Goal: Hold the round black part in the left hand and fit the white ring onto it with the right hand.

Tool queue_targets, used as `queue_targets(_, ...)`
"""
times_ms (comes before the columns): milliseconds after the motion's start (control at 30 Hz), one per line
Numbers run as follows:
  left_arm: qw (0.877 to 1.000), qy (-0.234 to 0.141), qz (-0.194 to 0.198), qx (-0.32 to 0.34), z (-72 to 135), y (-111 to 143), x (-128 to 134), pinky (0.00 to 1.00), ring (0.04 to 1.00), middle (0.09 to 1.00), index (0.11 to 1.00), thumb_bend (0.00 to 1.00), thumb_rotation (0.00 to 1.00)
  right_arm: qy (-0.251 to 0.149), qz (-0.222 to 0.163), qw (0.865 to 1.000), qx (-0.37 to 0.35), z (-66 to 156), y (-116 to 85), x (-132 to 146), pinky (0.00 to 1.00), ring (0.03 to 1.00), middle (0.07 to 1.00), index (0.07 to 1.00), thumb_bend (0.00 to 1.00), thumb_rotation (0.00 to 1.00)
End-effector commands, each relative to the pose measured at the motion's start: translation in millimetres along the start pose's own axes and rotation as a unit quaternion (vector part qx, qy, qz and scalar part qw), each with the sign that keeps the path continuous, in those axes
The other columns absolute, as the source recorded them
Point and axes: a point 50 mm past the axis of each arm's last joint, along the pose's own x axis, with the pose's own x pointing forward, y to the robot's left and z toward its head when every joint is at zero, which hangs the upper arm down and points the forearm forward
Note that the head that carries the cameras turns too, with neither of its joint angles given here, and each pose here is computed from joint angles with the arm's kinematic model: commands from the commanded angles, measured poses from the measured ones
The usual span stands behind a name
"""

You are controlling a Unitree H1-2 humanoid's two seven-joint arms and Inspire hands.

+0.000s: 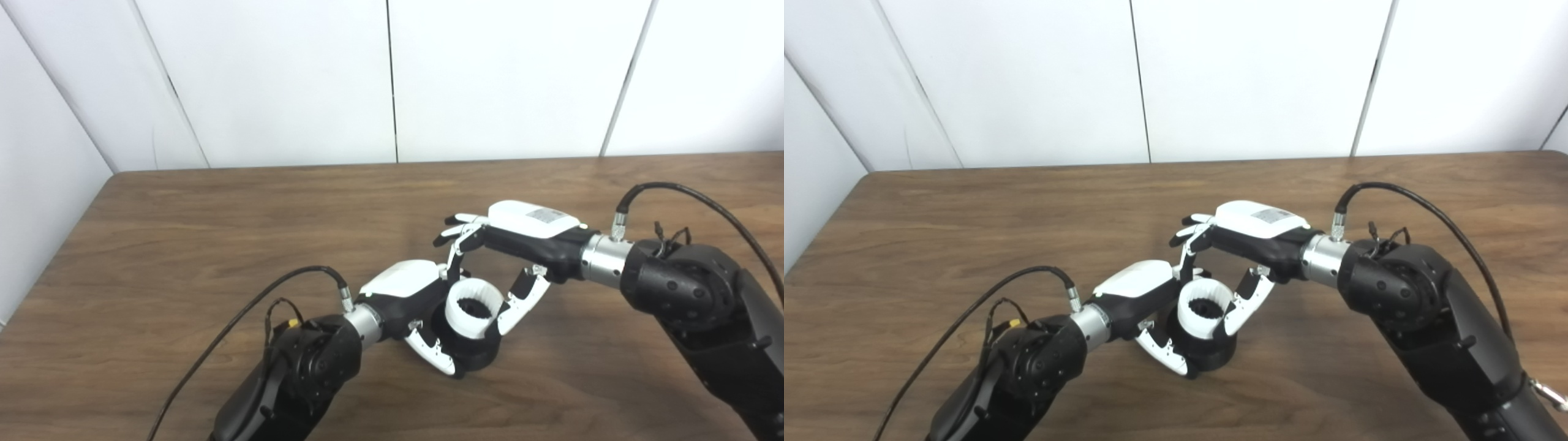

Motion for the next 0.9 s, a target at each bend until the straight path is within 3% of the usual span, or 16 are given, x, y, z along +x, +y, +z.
queue_targets(0, 0.999, 0.011, -0.030, -0.007, -3.3, -8.6, 2.7, 0.90, 1.000, 0.972, 0.850, 1.00, 0.22, -0.016, -0.020, 0.999, -0.026, 8.3, -21.2, -0.5, 0.86, 0.975, 0.882, 0.594, 0.83, 0.24)
queue_targets(867, 0.999, 0.019, -0.032, -0.012, -9.2, -5.2, -5.3, 0.90, 1.000, 0.967, 0.842, 1.00, 0.23, -0.016, -0.012, 1.000, -0.024, 9.3, -13.3, 1.0, 0.86, 0.973, 0.882, 0.600, 0.84, 0.24)
